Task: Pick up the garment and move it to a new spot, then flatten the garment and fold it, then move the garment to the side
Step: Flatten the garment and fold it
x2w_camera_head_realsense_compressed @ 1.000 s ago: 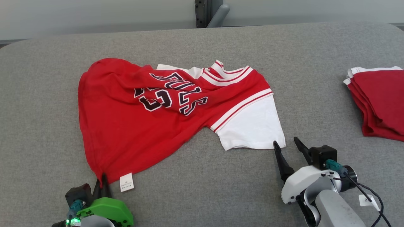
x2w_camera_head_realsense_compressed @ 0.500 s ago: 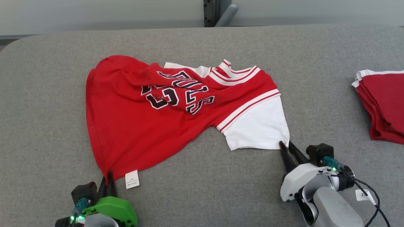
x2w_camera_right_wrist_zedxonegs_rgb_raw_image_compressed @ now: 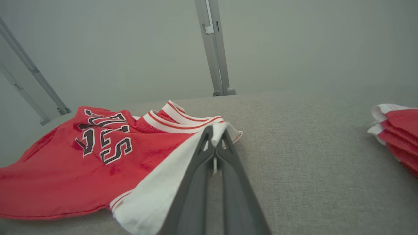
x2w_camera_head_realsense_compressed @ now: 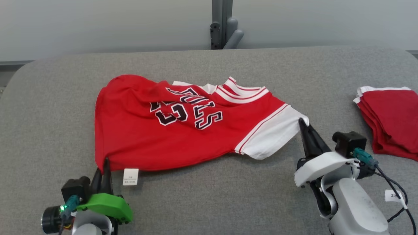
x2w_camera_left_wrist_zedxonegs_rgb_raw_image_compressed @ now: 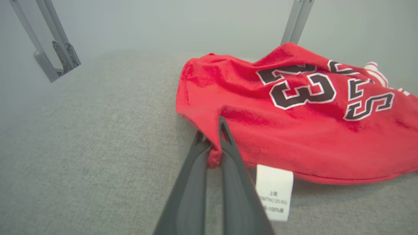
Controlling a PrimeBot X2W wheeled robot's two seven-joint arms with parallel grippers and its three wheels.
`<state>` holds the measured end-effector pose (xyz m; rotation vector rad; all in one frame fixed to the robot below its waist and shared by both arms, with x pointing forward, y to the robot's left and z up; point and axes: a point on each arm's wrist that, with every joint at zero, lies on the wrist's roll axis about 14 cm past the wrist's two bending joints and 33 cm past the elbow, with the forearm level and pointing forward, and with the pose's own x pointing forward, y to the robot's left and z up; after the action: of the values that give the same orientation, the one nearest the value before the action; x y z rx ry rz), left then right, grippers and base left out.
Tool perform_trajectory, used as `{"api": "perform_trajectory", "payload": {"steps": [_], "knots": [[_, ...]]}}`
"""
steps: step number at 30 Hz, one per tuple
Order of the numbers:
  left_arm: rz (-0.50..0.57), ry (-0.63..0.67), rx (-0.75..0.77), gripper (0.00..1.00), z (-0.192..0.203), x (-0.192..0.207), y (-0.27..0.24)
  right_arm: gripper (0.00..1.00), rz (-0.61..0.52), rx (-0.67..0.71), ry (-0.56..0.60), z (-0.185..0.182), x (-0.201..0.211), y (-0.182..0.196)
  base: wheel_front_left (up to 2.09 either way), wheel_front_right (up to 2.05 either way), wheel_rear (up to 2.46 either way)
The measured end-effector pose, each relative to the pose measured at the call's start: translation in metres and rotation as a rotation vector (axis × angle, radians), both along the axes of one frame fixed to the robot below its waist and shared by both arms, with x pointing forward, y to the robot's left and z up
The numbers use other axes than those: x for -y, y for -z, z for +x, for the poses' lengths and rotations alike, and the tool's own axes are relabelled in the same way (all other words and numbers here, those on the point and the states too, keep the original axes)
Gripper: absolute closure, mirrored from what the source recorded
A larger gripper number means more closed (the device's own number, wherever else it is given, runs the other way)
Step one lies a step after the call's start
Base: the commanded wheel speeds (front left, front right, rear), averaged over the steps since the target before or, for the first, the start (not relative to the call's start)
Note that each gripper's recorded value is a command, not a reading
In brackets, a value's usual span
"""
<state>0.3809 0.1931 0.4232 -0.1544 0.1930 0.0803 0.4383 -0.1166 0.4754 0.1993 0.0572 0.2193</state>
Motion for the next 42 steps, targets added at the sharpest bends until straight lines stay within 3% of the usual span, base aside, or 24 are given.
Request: {"api": "perform_trajectory", "payload": {"steps": [6,11,16,22,29,31,36,42], "knots": [[0.105,0.040,0.277,1.00,0.026,-0.019,-0.095,1.00,0.062,0.326,0.014,0.000,0.011,-0.115,0.00,0.00,0.00],[0.260,0.102,0.539,1.00,0.046,-0.026,-0.203,1.00,0.093,0.644,0.031,-0.017,0.033,-0.229,0.00,0.00,0.00],[0.372,0.140,0.727,1.00,0.052,-0.020,-0.301,1.00,0.092,0.861,0.036,-0.037,0.052,-0.305,0.00,0.00,0.00],[0.428,0.166,0.726,1.00,0.076,-0.013,-0.338,1.00,0.014,0.917,0.020,-0.020,0.056,-0.338,0.00,0.00,0.00],[0.447,0.259,0.565,1.00,0.152,0.017,-0.301,1.00,-0.111,0.824,0.021,0.061,0.055,-0.341,0.00,0.00,0.00],[0.471,0.262,0.615,1.00,0.174,0.024,-0.316,1.00,-0.211,0.861,0.042,0.083,0.058,-0.356,0.00,0.00,0.00],[0.507,0.198,0.795,1.00,0.219,0.024,-0.361,1.00,-0.249,0.972,0.145,0.125,0.080,-0.399,0.00,0.00,0.00],[0.469,0.232,0.675,1.00,0.264,0.021,-0.289,1.00,-0.265,0.862,0.148,0.168,0.087,-0.348,0.00,0.00,0.00]]}}
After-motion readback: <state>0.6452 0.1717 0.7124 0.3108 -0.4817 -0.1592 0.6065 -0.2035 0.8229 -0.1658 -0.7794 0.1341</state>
